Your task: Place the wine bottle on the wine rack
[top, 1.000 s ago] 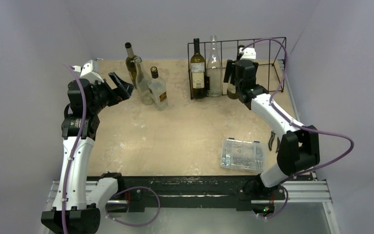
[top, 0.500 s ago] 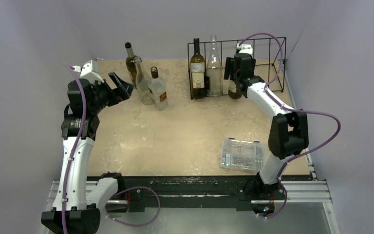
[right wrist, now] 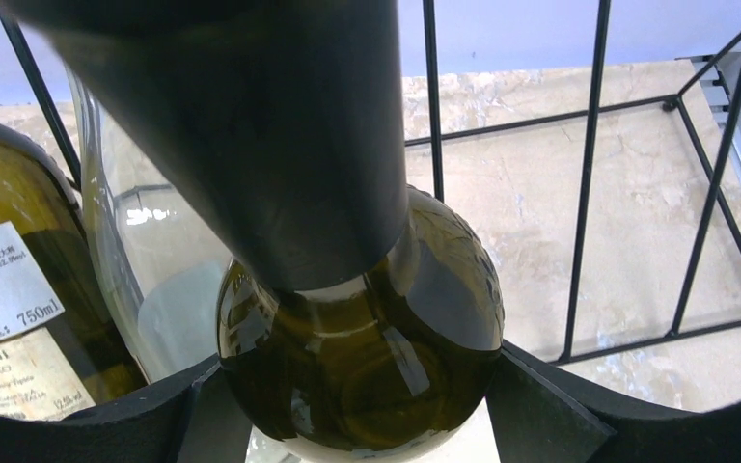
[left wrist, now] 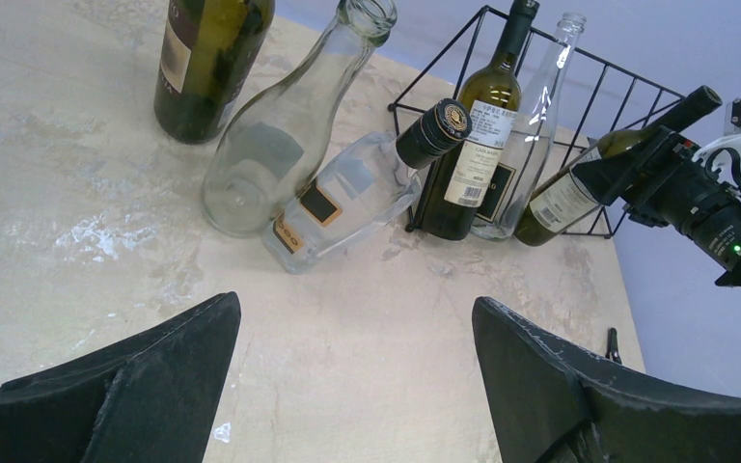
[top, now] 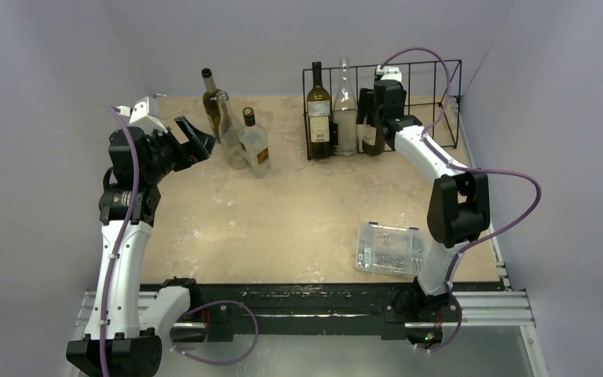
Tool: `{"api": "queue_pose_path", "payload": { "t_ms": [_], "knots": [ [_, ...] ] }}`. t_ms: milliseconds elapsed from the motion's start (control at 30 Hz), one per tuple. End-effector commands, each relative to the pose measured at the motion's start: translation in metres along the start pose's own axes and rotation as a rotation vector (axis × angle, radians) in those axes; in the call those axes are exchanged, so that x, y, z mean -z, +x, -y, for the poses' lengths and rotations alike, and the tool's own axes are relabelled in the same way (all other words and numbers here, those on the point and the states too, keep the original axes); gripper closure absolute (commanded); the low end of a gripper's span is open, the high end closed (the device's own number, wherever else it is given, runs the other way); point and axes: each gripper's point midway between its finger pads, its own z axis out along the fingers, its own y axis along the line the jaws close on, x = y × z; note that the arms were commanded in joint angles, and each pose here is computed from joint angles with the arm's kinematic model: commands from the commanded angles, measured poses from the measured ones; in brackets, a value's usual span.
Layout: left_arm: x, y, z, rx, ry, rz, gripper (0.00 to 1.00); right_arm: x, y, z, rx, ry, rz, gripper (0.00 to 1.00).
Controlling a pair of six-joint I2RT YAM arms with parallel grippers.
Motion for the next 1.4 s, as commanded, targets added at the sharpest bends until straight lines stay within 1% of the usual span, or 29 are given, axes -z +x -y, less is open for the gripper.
{"api": "queue_pose_path", "payload": {
  "t_ms": [0, 167, 333, 700, 867, 1133, 1367],
  "knots": [
    [0.005, -0.018, 0.008, -0.017, 0.02, 0.061, 0.1, 0.008, -0.072, -0.006, -0.074, -0.035, 0.191, 1.0],
    [0.005, -0.017, 0.007, -0.017, 0.02, 0.06, 0.1, -0.006, -0.063, -0.007, -0.07, -0.029, 0.159, 0.98],
    [0.005, -0.018, 0.008, -0.018, 0.02, 0.061, 0.1, -0.015, -0.056, -0.003, -0.078, -0.025, 0.148, 0.92],
    [0.002, -0.017, 0.007, -0.015, 0.019, 0.051, 0.1, -0.037, -0.042, 0.0, -0.1, -0.048, 0.112, 0.64],
    [0.002, -0.016, 0.007, -0.013, 0.021, 0.047, 0.1, -0.042, -0.046, -0.003, -0.091, -0.055, 0.117, 0.52],
    [0.002, -0.016, 0.009, -0.007, 0.031, 0.046, 0.1, -0.05, -0.05, -0.005, -0.077, -0.051, 0.112, 0.44],
    [0.002, -0.016, 0.008, -0.008, 0.027, 0.047, 0.1, -0.055, -0.048, -0.007, -0.07, -0.056, 0.098, 0.31]
  ]
}}
